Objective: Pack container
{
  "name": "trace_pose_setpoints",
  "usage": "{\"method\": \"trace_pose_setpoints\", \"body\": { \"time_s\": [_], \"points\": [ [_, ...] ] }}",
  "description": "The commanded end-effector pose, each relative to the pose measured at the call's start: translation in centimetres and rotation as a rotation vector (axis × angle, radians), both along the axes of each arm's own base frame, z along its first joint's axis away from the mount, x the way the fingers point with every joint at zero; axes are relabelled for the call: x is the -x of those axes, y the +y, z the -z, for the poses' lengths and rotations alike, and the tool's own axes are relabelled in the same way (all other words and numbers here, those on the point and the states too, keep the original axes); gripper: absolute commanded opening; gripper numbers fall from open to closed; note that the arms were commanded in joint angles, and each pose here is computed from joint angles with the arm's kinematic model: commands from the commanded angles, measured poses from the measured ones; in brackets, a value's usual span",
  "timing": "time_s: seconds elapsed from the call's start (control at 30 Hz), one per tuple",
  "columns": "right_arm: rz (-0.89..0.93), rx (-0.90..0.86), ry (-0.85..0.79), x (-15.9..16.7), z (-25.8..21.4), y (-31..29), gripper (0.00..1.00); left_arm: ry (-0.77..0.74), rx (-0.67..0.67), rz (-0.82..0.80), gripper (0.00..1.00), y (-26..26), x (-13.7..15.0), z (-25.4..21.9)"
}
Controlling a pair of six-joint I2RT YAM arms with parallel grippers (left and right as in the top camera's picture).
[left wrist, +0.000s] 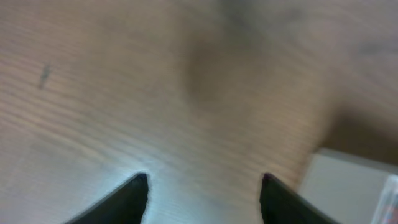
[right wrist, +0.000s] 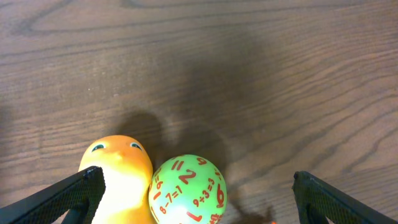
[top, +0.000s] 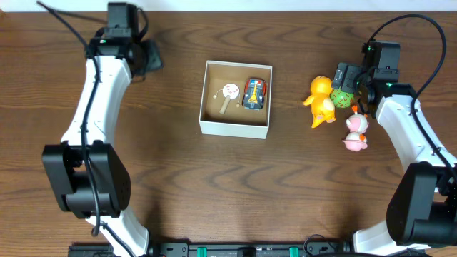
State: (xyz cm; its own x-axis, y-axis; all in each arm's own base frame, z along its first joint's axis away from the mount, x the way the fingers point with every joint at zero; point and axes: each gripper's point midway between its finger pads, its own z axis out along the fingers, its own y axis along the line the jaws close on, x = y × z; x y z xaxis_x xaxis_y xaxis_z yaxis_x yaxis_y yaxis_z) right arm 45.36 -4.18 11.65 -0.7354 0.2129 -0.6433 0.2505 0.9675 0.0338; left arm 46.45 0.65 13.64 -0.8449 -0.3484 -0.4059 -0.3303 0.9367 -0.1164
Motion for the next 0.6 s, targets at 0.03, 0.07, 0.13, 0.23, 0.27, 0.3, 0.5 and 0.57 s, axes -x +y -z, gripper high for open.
{"method": "trace_pose_setpoints", "body": {
  "time_s": [0.03, 0.07, 0.13, 0.23, 0.27, 0.3, 0.5, 0.57],
  "points": [
    [0.003, 0.01, -0.016, -0.4, -0.7, -0.4, 0.99, 0.178, 0.024, 0.07, 0.28, -2.1, 2.8, 3.7],
    [0.003, 0.01, -0.016, -0.4, -0.7, -0.4, 0.99, 0.19, 0.044, 0.084, 0.19, -2.8, 3.1, 4.0],
    [0.003, 0.01, -0.016, -0.4, -0.7, -0.4, 0.99, 0.213, 0.06, 0.112, 0.06, -4.1, 3.5, 4.6],
    [0.003, 0.01, -0.016, -0.4, -0.7, -0.4, 0.99, 0.269, 0.053, 0.151, 0.06, -5.7, 4.7, 5.5],
    [0.003, 0.01, -0.015, -0.4, -0.7, -0.4, 0.99, 0.292, 0.05, 0.168, 0.06, -6.4, 5.1, 5.9],
    [0.003, 0.01, -0.016, -0.4, -0.7, -0.4, 0.99, 0.309, 0.047, 0.182, 0.06, -7.0, 5.5, 6.2],
    [0.003, 0.01, -0.016, -0.4, -0.7, -0.4, 0.99, 0.367, 0.028, 0.28, 0.06, -11.0, 6.9, 7.7],
    [0.003, 0.01, -0.016, -0.4, -0.7, -0.4, 0.99, 0.373, 0.02, 0.309, 0.06, -12.1, 7.4, 7.7]
  ]
}}
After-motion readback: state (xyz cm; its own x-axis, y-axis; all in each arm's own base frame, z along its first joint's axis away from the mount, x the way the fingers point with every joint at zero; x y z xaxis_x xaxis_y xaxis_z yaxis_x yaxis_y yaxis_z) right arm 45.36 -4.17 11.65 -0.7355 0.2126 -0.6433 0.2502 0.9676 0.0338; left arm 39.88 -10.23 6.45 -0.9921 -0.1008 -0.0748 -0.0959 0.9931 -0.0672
